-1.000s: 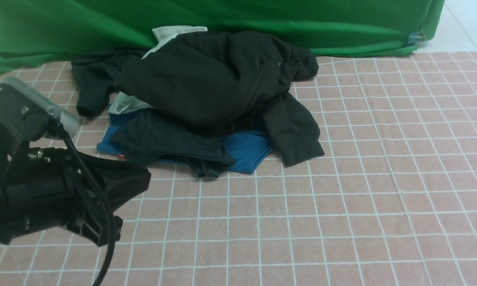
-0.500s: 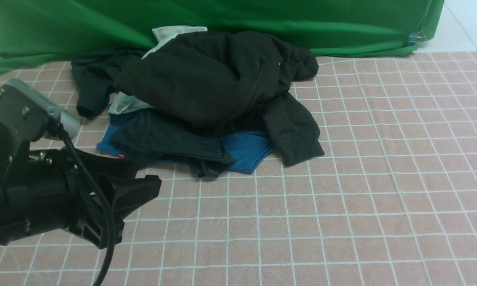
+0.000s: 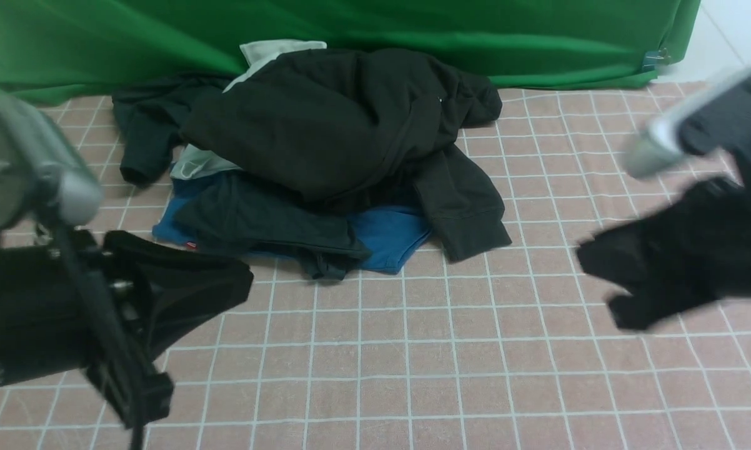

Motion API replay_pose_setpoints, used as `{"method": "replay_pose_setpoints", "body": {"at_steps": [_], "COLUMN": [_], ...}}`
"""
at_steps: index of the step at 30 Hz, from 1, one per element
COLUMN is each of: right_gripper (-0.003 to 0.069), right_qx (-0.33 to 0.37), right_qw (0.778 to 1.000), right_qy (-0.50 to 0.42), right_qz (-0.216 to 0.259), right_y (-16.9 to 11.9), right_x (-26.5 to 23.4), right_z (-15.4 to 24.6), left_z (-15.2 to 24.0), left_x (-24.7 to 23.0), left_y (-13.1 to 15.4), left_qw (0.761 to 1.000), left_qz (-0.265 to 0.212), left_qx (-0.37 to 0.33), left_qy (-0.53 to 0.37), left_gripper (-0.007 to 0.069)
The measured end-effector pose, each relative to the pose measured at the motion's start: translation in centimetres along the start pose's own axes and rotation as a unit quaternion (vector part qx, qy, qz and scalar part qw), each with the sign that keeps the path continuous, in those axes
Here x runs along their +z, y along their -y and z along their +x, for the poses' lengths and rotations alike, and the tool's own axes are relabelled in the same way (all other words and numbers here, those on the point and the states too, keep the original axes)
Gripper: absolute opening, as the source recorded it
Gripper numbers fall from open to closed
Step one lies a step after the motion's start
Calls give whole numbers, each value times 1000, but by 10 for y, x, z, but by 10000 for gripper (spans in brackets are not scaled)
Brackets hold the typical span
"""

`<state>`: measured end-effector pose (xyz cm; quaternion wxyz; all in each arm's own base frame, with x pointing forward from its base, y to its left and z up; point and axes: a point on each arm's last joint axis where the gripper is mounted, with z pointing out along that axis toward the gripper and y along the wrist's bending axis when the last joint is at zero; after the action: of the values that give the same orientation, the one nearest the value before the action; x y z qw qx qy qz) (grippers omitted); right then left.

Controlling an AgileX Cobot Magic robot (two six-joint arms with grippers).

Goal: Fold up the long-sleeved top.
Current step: Spread the long sleeves with your arms and place them on the tabletop

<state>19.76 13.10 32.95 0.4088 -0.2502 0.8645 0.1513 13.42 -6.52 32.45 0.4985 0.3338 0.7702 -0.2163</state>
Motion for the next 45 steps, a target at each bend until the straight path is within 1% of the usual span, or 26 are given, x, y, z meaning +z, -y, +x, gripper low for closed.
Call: {"method": "replay_pose_setpoints", "body": {"at_steps": [2,5,6,9,12,13,14,17,18,20,21,26,28,34,38,42,45], "right_gripper": [238,323,379,489,551,556,571,577,577,579,580,580,575,462,459,481,472], "right_qx": [-3,2,7,17,23,21,12,0,0,-5,-8,-29,-34,-28,-26,-24,-21], "right_qw": [1000,999,999,998,997,998,997,996,996,996,995,994,994,993,993,993,993], "right_qy": [-5,-34,-44,-55,-67,-65,-73,-85,-85,-91,-95,-100,-102,-115,-116,-113,-115], "right_qz": [3,12,17,19,10,10,3,-3,-3,-3,-1,12,15,22,23,25,26], "right_y": [2,12,16,23,23,22,20,19,19,22,23,30,31,39,39,41,43], "right_x": [11,32,40,59,84,86,106,139,139,167,182,221,227,246,255,264,268], "right_z": [-15,-32,-39,-56,-65,-67,-73,-76,-76,-77,-76,-67,-64,-52,-47,-42,-39], "left_z": [-2,-3,-3,-3,-3,-3,-2,-1,-1,0,0,0,0,-1,-1,-1,-1], "left_x": [-10,-23,-28,-37,-42,-42,-43,-43,-43,-43,-43,-43,-43,-43,-43,-43,-43], "left_y": [7,17,20,27,29,29,27,26,25,25,24,24,24,23,23,22,22], "left_qw": [1000,999,998,996,994,993,992,992,992,992,992,991,991,991,991,991,991], "left_qz": [-9,-22,-28,-41,-54,-56,-65,-74,-75,-79,-80,-84,-84,-90,-91,-91,-91], "left_qx": [16,40,51,73,88,89,98,97,97,98,98,97,97,97,97,97,97], "left_qy": [14,26,32,41,43,44,38,31,31,28,28,29,29,32,33,33,33], "left_gripper": [11,11,11,11,11,11,11,11,11,11,11,11,11,11,11,11,11]}}
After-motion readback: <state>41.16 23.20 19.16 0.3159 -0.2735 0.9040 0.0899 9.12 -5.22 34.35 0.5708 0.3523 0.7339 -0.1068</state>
